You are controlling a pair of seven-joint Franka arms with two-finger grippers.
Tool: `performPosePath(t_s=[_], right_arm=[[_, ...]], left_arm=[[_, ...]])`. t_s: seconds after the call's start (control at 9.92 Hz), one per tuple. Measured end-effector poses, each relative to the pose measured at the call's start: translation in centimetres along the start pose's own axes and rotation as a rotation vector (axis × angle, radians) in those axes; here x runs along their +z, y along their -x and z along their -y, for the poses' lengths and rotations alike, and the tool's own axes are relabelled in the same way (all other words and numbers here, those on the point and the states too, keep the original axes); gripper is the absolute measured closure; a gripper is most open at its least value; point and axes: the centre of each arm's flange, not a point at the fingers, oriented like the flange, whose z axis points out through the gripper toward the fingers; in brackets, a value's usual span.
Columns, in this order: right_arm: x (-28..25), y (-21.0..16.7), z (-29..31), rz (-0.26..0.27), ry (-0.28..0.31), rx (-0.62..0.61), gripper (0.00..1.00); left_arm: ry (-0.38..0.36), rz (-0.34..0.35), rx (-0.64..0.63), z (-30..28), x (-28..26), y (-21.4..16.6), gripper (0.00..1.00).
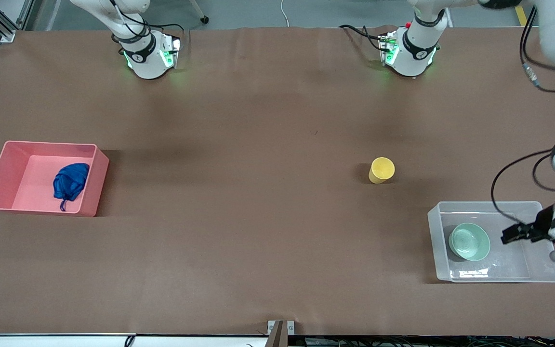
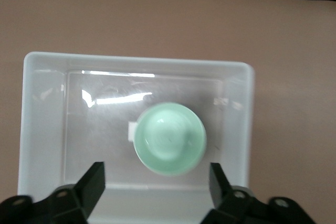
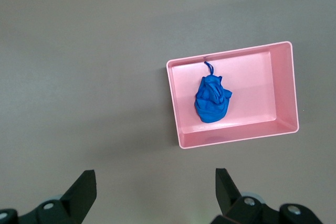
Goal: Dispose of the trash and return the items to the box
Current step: 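Move the left gripper from the clear box to the yellow cup, then grasp the yellow cup with the left gripper and lift it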
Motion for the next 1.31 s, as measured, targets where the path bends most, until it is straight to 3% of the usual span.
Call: performPosePath(t_s=[0.1, 0.3, 0.5, 0.81, 1.11, 1.31], right_arm=[[0.5, -0.3, 0.4, 0.009, 0.001, -0.008, 0.0], [0.8, -0.4, 1.7, 0.014, 0.016, -0.033, 0.0], [0.8, -0.3, 2.6, 0.017, 0.027, -0.052, 0.0], [0.8, -0.2, 3.4, 0.019, 0.039, -0.069, 0.0], [0.8, -0.2, 3.8, 0.017, 0.055, -0.078, 0.0], [0.8, -0.2, 3.1, 0.016, 0.055, -0.065, 0.0]], left_arm=[[0.005, 0.016, 0.042, -2.8, -2.5, 1.7, 0.0], [0.027, 0.075, 0.105, -7.9, -3.3, 6.6, 0.0], [0.037, 0.17, 0.157, -11.2, -1.1, 11.7, 0.01], [0.044, 0.293, 0.215, -14.7, 4.0, 16.3, 0.03], [0.064, 0.334, 0.269, -17.7, 10.1, 18.1, 0.05], [0.08, 0.318, 0.278, -18.5, 14.0, 18.5, 0.07]])
